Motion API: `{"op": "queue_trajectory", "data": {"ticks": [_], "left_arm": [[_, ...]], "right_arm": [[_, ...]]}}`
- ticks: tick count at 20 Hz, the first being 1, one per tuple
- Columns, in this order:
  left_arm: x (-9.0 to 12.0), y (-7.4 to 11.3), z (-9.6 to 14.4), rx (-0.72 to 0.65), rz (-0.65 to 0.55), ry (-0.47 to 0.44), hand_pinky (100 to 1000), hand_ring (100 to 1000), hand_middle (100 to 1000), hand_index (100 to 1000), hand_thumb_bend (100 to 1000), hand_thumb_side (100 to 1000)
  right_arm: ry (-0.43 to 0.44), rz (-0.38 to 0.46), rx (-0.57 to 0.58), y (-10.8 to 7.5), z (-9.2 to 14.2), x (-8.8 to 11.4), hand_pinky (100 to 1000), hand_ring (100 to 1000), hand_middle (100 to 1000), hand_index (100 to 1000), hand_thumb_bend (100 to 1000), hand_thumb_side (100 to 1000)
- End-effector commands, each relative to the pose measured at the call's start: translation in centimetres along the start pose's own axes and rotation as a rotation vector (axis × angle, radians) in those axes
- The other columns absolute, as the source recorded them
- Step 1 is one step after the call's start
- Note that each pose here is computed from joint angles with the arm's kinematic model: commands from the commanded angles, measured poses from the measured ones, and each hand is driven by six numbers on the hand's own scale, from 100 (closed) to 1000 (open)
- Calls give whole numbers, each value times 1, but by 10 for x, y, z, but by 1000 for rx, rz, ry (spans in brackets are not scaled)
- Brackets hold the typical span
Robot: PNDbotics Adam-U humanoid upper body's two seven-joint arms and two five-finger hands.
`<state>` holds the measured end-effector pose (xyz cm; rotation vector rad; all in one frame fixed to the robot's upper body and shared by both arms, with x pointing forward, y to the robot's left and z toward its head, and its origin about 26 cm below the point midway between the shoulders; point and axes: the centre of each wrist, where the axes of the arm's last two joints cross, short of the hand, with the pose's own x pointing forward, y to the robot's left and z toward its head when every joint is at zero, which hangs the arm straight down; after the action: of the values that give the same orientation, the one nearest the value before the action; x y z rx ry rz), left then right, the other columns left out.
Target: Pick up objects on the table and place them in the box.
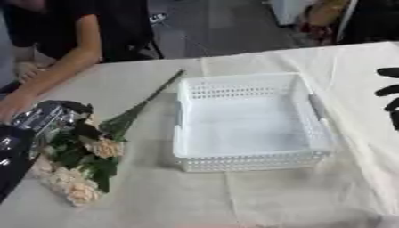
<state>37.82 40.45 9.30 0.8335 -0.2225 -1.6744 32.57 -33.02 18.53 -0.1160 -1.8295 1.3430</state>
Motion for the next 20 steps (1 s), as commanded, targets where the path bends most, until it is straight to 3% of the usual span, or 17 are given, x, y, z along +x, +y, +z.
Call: {"op": "queue_trajectory", "data": {"ticks": [1,4,7,13,20], "left_arm": [[-19,5,1,-82,-83,22,367,277,259,298,124,100],[-25,12,5,-67,-61,20,205,128,130,183,100,128],[-29,15,9,-47,-19,16,100,100,100,149,100,176],[-48,30,28,34,125,-4,100,100,100,141,100,239],[-95,73,96,283,336,11,100,100,100,144,100,301]], "right_arm": [[-17,36,9,-9,0,6,669,828,978,1000,100,277],[-16,36,9,-9,0,6,669,828,978,1000,100,278],[-15,36,8,-9,0,6,669,829,978,1000,100,279],[-9,36,8,-9,1,5,669,829,977,1000,100,276],[4,38,9,-9,4,4,669,829,977,1000,100,274]]}}
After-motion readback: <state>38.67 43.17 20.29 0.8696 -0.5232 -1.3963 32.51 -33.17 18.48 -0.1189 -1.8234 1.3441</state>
